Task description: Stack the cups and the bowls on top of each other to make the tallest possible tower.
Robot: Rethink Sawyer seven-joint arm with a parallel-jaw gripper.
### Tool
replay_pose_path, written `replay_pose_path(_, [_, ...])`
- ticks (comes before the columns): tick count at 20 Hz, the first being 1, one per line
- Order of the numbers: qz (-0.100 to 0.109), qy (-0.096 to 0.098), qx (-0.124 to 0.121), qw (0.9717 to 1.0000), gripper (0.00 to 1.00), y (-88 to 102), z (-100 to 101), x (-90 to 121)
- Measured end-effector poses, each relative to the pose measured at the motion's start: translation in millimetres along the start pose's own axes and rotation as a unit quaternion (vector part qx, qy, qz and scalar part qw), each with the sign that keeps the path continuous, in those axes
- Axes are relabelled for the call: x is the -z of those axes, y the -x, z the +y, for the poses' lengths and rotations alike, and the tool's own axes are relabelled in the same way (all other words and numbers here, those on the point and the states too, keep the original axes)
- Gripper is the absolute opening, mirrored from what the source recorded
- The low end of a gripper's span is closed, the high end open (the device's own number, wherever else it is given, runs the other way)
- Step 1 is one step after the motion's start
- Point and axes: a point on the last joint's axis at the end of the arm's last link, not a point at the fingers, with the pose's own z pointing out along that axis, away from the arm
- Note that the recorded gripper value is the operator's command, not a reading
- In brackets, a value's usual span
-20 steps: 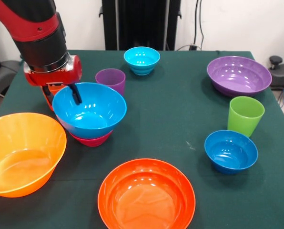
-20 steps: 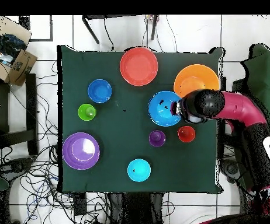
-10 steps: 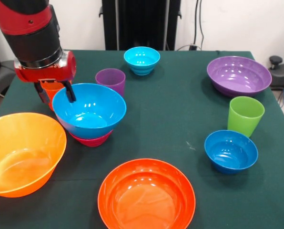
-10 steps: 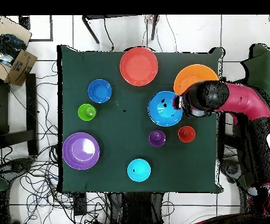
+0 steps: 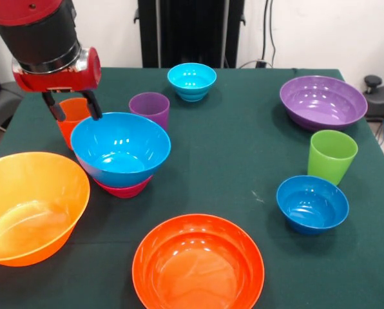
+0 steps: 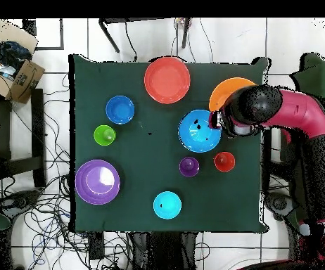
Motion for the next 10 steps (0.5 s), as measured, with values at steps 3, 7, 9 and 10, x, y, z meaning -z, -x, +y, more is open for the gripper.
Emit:
replay_pose_path(3, [0.005,-0.002,-0.001,1.0000,1.00,1.5,0,8])
replay_pose_path(7, [0.004,-0.006,-0.001,1.0000,1.00,4.7,1,12])
replay_pose_path(9, [0.003,-0.006,0.000,1.0000,1.00,5.9,3,13])
replay_pose_path(10, [0.003,-0.007,0.001,1.0000,1.00,6.1,5,13])
